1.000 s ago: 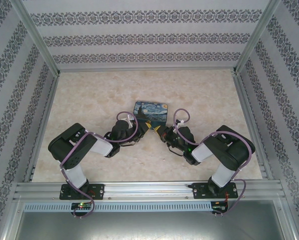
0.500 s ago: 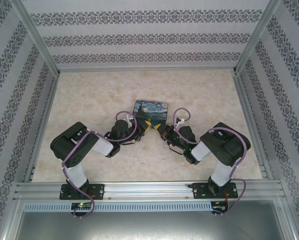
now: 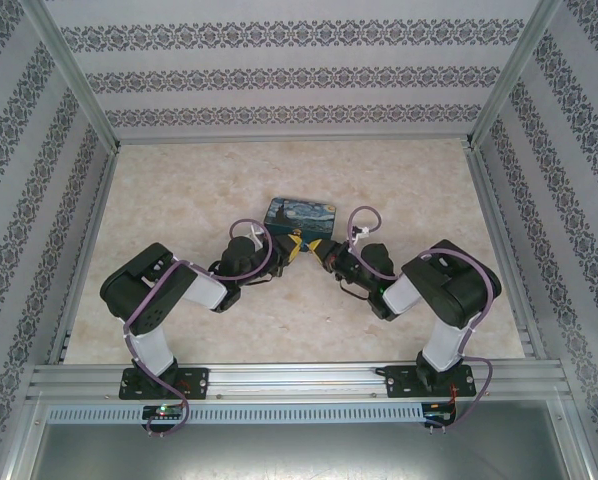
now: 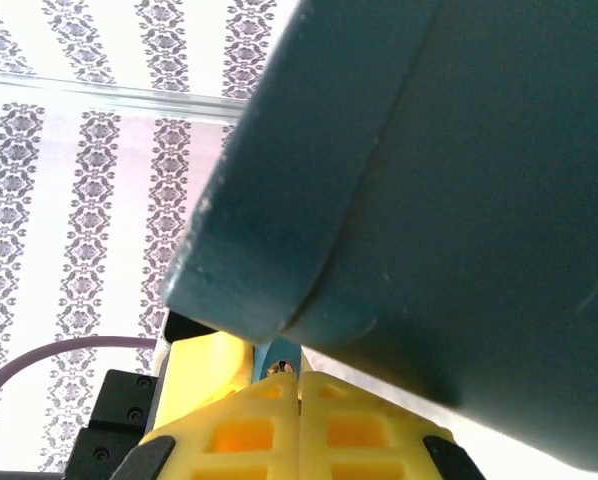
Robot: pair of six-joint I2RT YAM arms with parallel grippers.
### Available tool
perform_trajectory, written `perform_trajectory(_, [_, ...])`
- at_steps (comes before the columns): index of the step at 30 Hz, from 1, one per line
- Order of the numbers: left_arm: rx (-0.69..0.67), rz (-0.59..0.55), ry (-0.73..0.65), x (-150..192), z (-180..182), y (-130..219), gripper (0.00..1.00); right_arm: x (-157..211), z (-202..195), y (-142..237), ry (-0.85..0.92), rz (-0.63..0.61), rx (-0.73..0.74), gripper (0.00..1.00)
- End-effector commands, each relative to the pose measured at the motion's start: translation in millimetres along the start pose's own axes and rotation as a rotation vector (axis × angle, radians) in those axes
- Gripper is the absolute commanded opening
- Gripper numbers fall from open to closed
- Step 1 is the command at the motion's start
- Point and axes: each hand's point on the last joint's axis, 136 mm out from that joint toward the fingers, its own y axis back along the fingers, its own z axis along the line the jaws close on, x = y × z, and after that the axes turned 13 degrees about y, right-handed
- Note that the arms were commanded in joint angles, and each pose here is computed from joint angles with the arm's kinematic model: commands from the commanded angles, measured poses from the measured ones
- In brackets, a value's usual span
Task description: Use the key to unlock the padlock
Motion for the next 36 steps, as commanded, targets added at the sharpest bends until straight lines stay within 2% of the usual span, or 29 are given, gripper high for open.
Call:
perform_trajectory(1, [0.134, 0.183, -0.036, 45, -47, 0, 0.00, -1, 19, -10, 0.074, 0.039, -0.083, 0.00])
perform_trajectory(24, [0.071, 0.211, -0.052, 50, -34, -1, 0.00, -23, 9, -18, 0.072, 0.087, -0.112, 0.00])
perform_trajectory(30, [0.060, 0.208, -0.059, 50, -31, -5, 0.00, -16, 7, -21, 0.044, 0.092, -0.101, 0.00])
perform_trajectory(36, [0.016, 0.195, -0.085, 44, -14, -11, 0.00, -4, 4, -29, -0.014, 0.101, -0.081, 0.00])
